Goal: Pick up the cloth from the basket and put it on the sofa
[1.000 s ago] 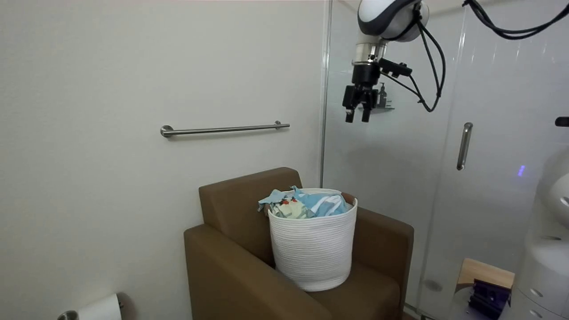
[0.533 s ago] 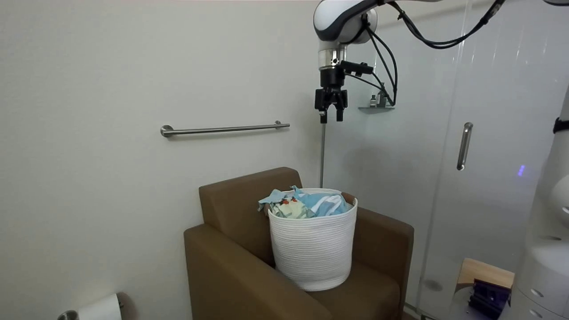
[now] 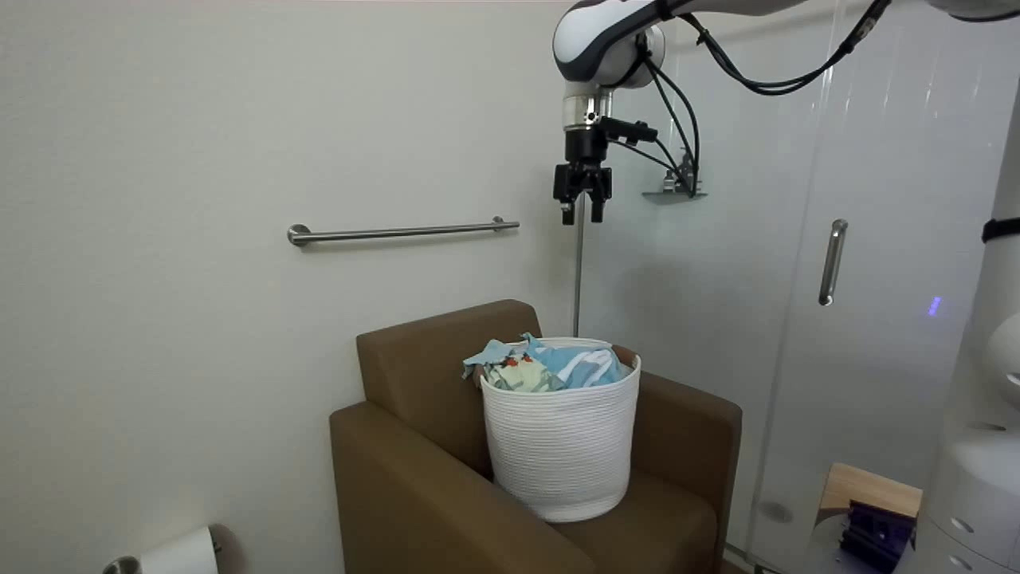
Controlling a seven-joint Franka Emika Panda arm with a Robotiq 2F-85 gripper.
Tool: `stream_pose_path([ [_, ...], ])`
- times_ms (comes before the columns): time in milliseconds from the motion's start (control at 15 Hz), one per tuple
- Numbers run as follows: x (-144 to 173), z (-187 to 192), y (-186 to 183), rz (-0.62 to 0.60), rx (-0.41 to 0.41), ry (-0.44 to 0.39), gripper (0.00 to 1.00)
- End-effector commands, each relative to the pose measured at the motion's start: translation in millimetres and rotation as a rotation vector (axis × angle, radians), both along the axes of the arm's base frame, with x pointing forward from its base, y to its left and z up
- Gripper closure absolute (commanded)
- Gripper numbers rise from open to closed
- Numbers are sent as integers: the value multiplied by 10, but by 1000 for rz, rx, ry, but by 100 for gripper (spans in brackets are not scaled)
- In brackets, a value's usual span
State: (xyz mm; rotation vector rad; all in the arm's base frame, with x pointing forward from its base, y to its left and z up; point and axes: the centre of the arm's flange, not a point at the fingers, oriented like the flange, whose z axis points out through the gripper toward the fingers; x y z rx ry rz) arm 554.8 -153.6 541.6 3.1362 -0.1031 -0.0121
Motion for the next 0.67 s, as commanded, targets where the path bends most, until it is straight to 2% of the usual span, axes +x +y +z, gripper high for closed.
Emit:
stream_pose_path([
  [0, 640, -173, -69, 14, 76, -48, 0],
  [133, 933, -329, -62, -12, 113, -85, 0],
  [333, 1434, -697, -159, -83, 170, -90, 0],
  [600, 1846, -1176, -445, -174, 199, -37, 0],
])
